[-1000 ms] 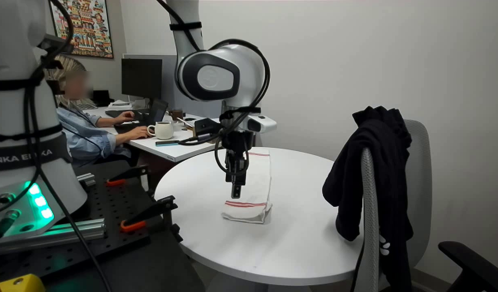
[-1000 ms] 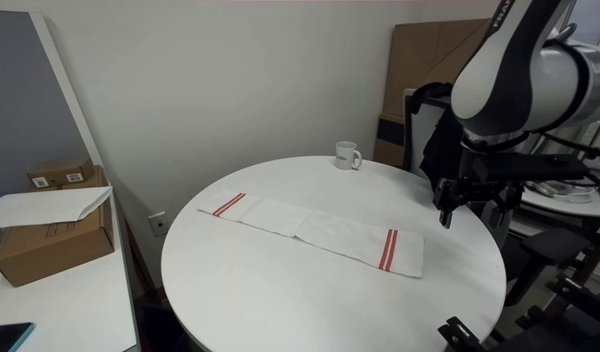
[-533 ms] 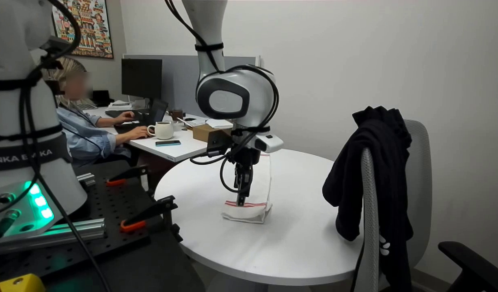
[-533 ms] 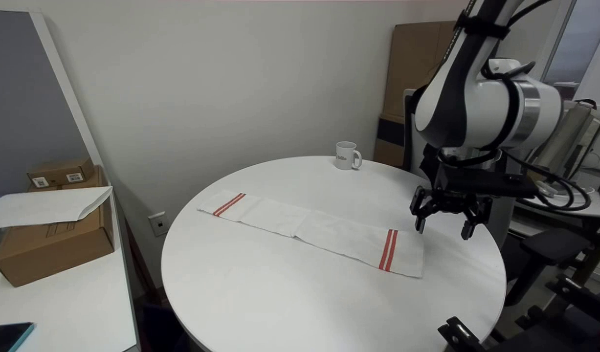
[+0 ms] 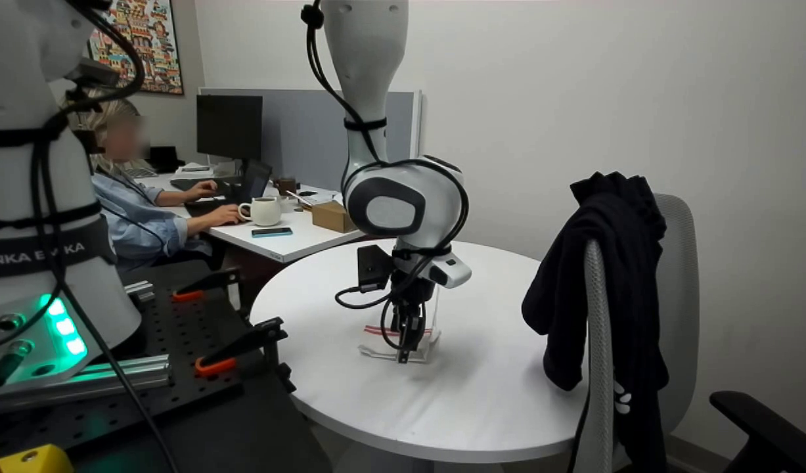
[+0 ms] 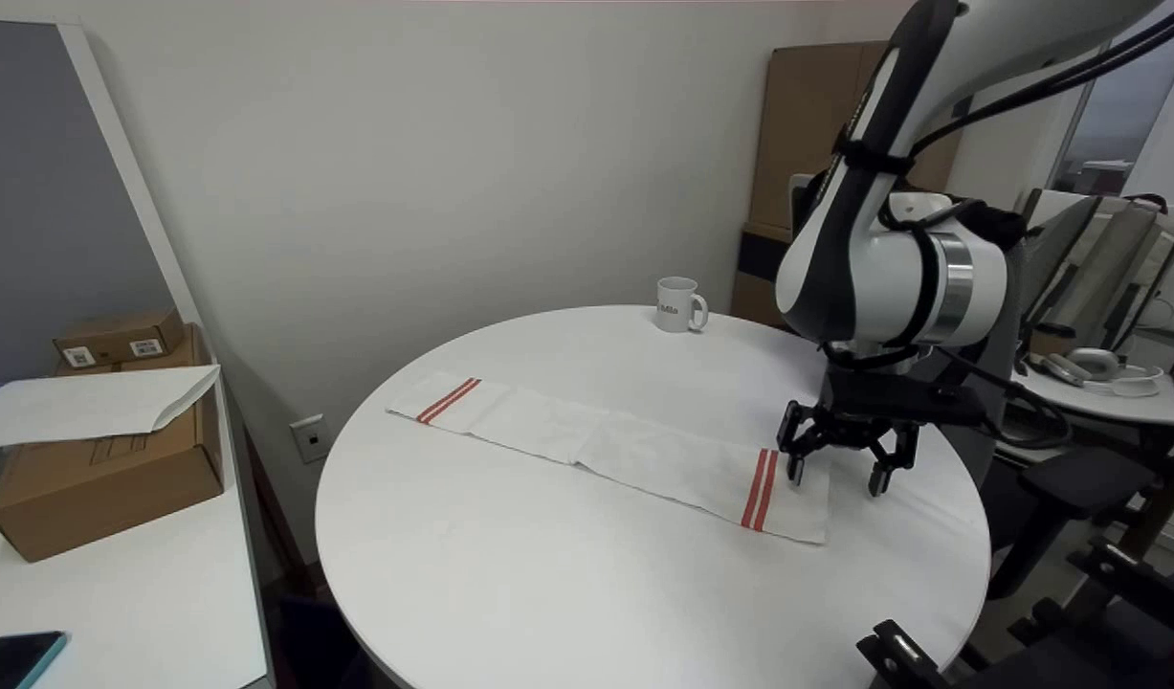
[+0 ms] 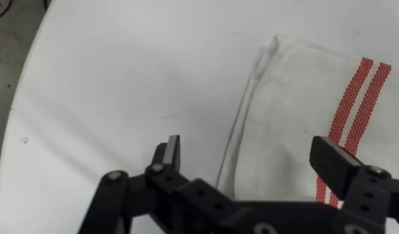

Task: Fold up the towel on the table.

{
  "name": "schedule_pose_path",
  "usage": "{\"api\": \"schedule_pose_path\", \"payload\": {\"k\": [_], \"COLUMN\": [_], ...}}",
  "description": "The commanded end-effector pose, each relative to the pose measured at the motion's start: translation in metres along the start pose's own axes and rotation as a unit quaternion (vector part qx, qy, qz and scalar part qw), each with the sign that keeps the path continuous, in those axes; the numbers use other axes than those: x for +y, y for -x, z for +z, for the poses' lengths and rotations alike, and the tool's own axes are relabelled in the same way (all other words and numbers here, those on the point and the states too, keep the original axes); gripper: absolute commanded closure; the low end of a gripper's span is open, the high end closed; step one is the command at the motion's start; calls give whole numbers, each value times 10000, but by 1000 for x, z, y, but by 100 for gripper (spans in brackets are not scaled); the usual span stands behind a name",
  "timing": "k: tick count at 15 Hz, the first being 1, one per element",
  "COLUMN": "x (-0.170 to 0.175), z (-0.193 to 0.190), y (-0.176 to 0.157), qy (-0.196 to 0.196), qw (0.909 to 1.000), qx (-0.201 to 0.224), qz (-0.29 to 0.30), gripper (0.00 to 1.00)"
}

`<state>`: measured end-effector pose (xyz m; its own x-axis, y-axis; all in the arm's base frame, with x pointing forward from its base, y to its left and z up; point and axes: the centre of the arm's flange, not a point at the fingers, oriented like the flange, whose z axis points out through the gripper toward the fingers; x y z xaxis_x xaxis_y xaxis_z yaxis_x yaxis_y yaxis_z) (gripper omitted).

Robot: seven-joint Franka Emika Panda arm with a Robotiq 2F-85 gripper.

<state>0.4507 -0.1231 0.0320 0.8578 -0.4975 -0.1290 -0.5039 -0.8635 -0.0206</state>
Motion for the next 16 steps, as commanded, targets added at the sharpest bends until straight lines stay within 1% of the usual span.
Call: {"api": "schedule_pose_path", "payload": {"k": [1,2,4,5,9,10,11,12,14,15,16], "x": [-12,-14,-15,-15,-11,-9,-6,-3,-1,0,1], "z": [12,13,11,11,19,21,23,24,25,23,22], "y": [-17,-18,-20,-21,-19,-19,-19,-19,-18,-18,-18], "qy": [-73,-81,-104,-108,-44,-29,-8,6,25,10,9], "qw": [9999,9999,9999,9999,9999,9999,9999,10000,10000,10000,10000], "qx": [52,64,95,96,80,58,45,37,25,29,35], "qz": [-62,-73,-87,-87,-109,-107,-89,-77,-66,-62,-60], "gripper": [11,26,40,49,78,81,73,75,95,100,100]}}
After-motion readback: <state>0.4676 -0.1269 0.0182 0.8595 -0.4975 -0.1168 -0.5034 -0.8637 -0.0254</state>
